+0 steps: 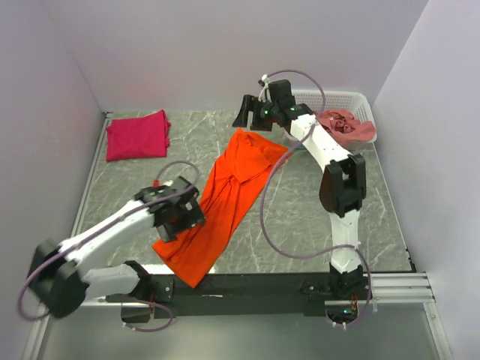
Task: Fold and stack the t-shirts
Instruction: Fold the tshirt
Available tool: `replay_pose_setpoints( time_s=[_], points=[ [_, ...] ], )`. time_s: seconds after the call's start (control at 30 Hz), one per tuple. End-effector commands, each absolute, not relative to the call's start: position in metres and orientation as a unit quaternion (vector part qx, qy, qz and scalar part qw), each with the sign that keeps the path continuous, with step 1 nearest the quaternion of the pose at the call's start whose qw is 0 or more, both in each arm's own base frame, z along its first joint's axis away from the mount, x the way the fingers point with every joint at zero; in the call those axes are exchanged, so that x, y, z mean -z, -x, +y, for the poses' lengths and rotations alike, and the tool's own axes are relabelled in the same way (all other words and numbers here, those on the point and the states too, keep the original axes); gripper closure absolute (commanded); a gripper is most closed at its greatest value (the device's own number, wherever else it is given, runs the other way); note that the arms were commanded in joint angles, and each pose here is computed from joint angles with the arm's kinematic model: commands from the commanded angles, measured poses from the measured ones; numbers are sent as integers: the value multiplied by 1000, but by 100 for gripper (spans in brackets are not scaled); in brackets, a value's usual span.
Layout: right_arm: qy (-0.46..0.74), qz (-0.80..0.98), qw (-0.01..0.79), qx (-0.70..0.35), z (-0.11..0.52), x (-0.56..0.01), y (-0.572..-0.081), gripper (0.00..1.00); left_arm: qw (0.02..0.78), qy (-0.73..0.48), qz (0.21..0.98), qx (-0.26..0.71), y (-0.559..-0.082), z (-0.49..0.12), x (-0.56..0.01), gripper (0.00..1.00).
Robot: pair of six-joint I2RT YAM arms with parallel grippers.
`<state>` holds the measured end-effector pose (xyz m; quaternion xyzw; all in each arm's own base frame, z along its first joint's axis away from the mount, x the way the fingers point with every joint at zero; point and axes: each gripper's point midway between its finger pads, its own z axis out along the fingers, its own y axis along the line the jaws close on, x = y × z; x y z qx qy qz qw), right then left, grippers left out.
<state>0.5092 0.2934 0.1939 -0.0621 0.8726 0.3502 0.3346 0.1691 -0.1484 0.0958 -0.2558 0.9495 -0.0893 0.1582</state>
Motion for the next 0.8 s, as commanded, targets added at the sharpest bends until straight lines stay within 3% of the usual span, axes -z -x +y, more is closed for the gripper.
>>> replay_pose_setpoints(
  time_s=[0.0, 0.17, 0.33, 0.6, 0.77],
  points=[
    [64, 931, 268, -239, 276, -140, -452, 13, 116, 149, 981, 50, -153, -158, -73, 1],
    [33, 952, 228, -200, 262, -99, -419, 13, 101, 82, 991, 15, -150, -165, -63, 1],
    [32, 967, 182, -174, 262, -59, -423, 13, 69, 52, 996, 14, -142, -168, -39, 1],
    [24, 977, 151, -150, 257, -13, -449, 13, 27, 37, 999, 23, -134, -180, -10, 1],
    [40, 967, 187, -168, 275, -21, -497, 13, 20, 38, 996, 76, -139, -213, -2, 1]
  ],
)
